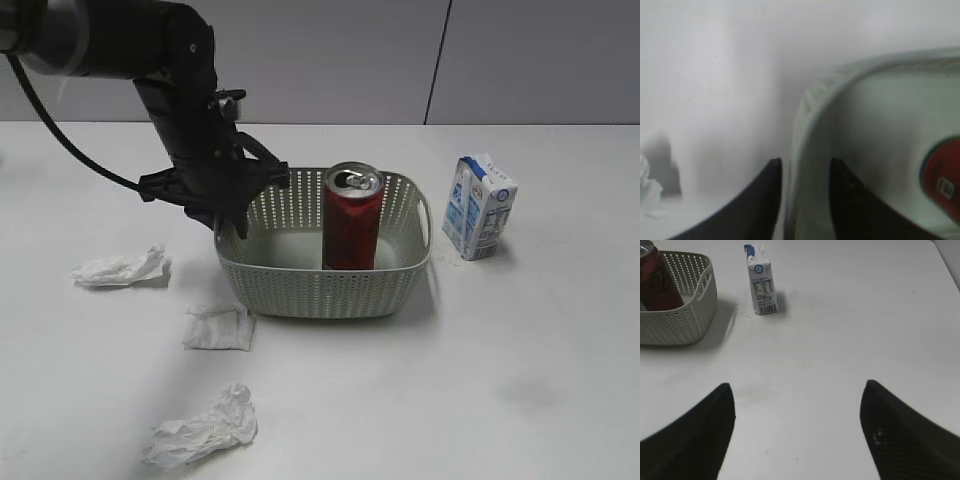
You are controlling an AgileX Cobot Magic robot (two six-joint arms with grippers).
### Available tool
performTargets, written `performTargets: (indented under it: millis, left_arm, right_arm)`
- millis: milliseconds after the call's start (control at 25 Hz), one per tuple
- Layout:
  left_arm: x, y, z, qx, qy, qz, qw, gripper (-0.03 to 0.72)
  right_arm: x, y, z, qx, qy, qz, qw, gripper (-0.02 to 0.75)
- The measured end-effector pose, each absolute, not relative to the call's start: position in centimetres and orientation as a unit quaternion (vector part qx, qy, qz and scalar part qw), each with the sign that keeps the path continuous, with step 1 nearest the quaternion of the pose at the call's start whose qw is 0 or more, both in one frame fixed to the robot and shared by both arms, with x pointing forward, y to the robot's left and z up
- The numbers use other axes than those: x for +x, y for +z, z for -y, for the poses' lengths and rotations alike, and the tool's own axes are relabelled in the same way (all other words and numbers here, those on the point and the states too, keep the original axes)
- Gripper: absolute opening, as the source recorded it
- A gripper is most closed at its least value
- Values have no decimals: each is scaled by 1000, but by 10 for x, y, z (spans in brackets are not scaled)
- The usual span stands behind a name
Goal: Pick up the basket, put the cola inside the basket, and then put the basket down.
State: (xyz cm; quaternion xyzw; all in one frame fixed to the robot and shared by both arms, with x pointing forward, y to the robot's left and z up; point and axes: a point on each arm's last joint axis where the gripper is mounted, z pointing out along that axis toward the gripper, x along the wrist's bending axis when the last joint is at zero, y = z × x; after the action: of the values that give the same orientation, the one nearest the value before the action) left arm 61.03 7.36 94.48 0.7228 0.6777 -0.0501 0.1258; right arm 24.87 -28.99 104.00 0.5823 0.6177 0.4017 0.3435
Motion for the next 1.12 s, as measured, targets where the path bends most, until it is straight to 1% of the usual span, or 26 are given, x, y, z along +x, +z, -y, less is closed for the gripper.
performTargets:
  millis: [80,120,160,200,360,480,560,680,760,880,960,1120]
  left_arm:
    - [610,945,-74,728,-52,-673,123,493]
    - [609,945,-74,731,-54,-670,119,563]
    - [608,945,-74,735,-55,-666,114,616]
    - [607,945,-75,739,-59,-663,106,643]
    - [603,954,-81,749,-66,-653,91,671]
    - [603,977,-93,746,-59,-654,106,674]
    - [604,998,-106,743,-50,-656,125,674]
    - [607,1031,-137,735,-32,-660,150,674]
    - [606,1050,-161,734,-18,-661,155,674]
    - [605,1069,-203,731,5,-665,152,668]
    - [606,1078,-230,714,17,-681,158,652]
    - [593,1093,-269,691,50,-704,154,625]
  right_arm:
    - [249,1039,290,583,402,-618,343,589]
    - [249,1039,290,583,401,-618,343,589]
    - [249,1039,290,583,401,-618,343,589]
    - [250,1039,290,583,401,-618,343,589]
    - [250,1039,290,582,402,-617,344,589]
    - [250,1039,290,582,402,-617,344,589]
    - [250,1039,290,582,402,-617,344,589]
    - [250,1039,290,582,402,-617,344,589]
    - [250,1039,290,582,402,-617,344,589]
    - [250,1039,290,582,402,-617,344,589]
    - [250,1039,290,582,402,-617,344,589]
    - [250,1039,290,582,402,-617,344,589]
